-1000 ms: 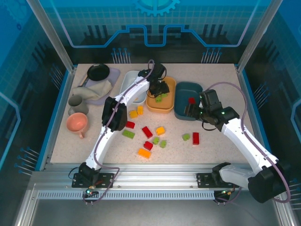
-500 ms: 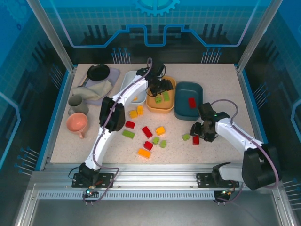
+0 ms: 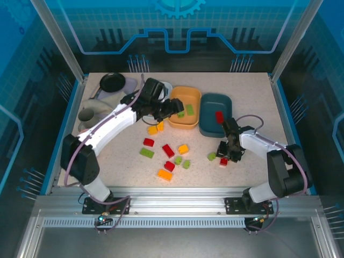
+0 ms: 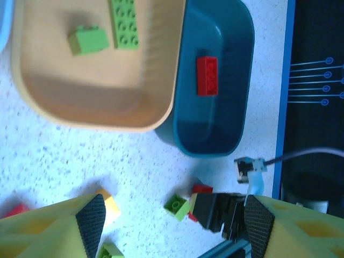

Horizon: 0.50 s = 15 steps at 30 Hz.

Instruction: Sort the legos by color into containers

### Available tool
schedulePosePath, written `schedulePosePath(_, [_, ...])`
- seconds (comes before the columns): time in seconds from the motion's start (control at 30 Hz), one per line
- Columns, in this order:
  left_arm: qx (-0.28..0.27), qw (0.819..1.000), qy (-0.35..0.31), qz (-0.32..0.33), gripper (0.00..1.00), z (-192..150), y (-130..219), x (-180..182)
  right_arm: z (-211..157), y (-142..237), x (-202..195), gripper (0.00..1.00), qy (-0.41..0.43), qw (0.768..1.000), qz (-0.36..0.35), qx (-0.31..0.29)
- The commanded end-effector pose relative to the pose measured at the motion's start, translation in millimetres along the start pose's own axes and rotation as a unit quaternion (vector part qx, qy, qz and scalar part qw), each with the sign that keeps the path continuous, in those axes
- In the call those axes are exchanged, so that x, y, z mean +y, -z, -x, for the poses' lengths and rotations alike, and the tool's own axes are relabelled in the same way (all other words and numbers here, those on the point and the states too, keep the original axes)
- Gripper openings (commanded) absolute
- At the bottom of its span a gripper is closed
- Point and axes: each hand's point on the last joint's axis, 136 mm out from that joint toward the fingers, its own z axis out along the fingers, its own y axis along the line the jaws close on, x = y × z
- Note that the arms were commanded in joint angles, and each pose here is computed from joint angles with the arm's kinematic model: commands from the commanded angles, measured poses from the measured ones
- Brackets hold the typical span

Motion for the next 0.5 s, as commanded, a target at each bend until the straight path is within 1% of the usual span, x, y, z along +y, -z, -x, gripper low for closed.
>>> schedulePosePath(0.0, [0.008, 0.998, 0.012, -0.061, 0.74, -19.9, 17.8, -13.5, 0.0, -2.8, -2.2, 0.37, 0.002, 1.000, -0.001, 0.007])
schedulePosePath(0.07, [0.015, 0.997, 0.018, -0.070, 0.75, -32.5, 25.9, -8.9, 0.3, 0.9, -3.7, 0.30, 0.007, 1.000, -0.008, 0.002])
schedulePosePath(0.13, [0.021, 0.997, 0.022, -0.075, 0.77, -44.4, 33.8, -3.7, 3.2, 16.1, -4.4, 0.25, 0.019, 0.999, -0.022, -0.019])
schedulePosePath(0.2, [0.022, 0.997, 0.023, -0.071, 0.78, -53.3, 41.0, 2.3, 11.6, 43.4, 1.2, 0.24, 0.043, 0.997, -0.029, -0.065])
schedulePosePath(0.3, [0.015, 0.998, 0.027, -0.051, 0.78, -61.9, 50.1, 16.5, 31.0, 90.9, 23.6, 0.24, 0.076, 0.988, -0.002, -0.137])
schedulePosePath(0.33, [0.011, 0.999, 0.030, -0.042, 0.79, -63.9, 52.4, 22.4, 38.8, 102.4, 31.8, 0.24, 0.084, 0.984, 0.009, -0.154])
schedulePosePath(0.4, [0.002, 0.999, 0.036, -0.026, 0.81, -67.4, 57.5, 33.2, 58.4, 117.1, 47.9, 0.24, 0.100, 0.979, 0.025, -0.177])
schedulePosePath(0.47, [-0.004, 0.999, 0.045, -0.008, 0.83, -71.6, 61.0, 44.7, 80.6, 118.2, 67.8, 0.25, 0.111, 0.977, 0.048, -0.178])
